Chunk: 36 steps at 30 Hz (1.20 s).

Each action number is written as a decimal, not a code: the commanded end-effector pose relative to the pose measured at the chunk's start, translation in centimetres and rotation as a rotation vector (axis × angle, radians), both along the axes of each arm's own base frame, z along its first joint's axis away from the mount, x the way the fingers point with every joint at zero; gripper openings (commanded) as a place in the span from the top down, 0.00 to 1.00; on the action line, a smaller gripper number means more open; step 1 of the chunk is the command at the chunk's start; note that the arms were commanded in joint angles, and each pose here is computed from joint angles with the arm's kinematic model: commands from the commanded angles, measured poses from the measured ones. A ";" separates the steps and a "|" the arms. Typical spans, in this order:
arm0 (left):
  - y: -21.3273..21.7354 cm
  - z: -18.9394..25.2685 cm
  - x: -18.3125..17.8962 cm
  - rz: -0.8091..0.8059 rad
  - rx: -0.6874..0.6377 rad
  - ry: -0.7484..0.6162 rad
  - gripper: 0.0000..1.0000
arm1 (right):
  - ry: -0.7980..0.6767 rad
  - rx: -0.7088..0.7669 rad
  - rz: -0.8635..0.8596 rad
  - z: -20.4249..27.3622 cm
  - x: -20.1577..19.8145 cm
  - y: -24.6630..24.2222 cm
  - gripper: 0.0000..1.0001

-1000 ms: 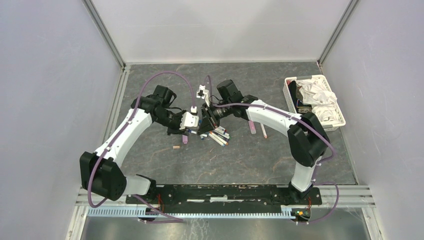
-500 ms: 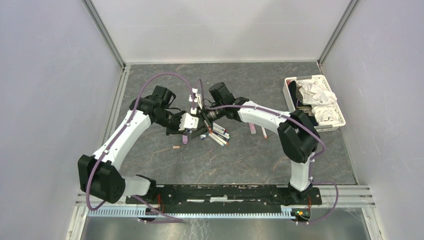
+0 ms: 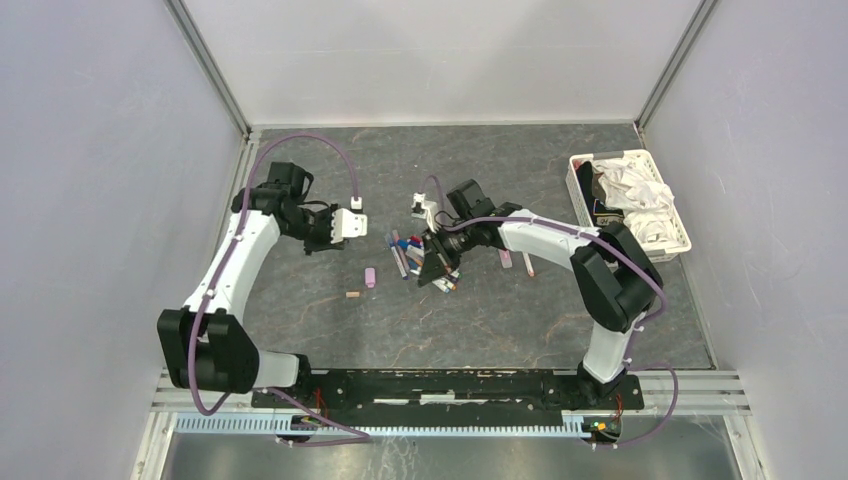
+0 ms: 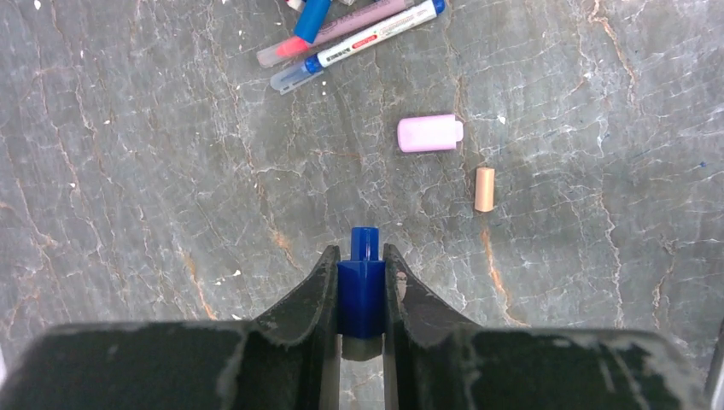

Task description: Open the pen caps

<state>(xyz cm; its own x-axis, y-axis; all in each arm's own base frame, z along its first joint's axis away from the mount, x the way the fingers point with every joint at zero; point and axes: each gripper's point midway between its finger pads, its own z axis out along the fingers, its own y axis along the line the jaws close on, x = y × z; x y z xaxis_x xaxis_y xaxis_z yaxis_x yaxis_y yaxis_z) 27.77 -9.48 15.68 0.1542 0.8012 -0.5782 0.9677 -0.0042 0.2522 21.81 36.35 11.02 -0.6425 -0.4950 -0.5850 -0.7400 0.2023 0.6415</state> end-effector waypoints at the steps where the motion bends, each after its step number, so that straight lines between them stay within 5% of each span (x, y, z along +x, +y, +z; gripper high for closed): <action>1: 0.6 -0.3 0.6 -0.033 0.032 -0.048 0.98 | -0.050 -0.054 -0.060 0.1 1.0 -2.3 1.00; 8: -0.2 -5.3 -0.3 0.046 -0.033 0.019 0.97 | -0.163 -0.259 -0.650 -0.5 11.1 -12.8 1.00; 15: 0.5 -9.9 -0.5 0.085 0.017 0.066 0.88 | -0.240 -0.447 -1.036 -2.4 14.3 -21.9 1.00; 27: 0.0 -13.6 -2.3 0.068 0.066 0.146 0.65 | -0.224 -0.637 -1.052 -7.9 13.3 -24.7 1.00; 36: -1.6 -10.2 -1.2 0.096 -0.018 0.176 0.34 | -0.201 -0.667 -1.028 -9.7 12.5 -24.8 0.91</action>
<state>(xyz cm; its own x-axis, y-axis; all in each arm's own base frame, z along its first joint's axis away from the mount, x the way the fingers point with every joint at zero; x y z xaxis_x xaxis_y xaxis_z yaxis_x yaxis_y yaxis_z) 25.23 -9.63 2.66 -0.0096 0.8409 -0.5411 0.9957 0.0580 0.0725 33.81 11.84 1.73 -0.8475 -0.0430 -0.5290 -0.1215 0.9860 0.1144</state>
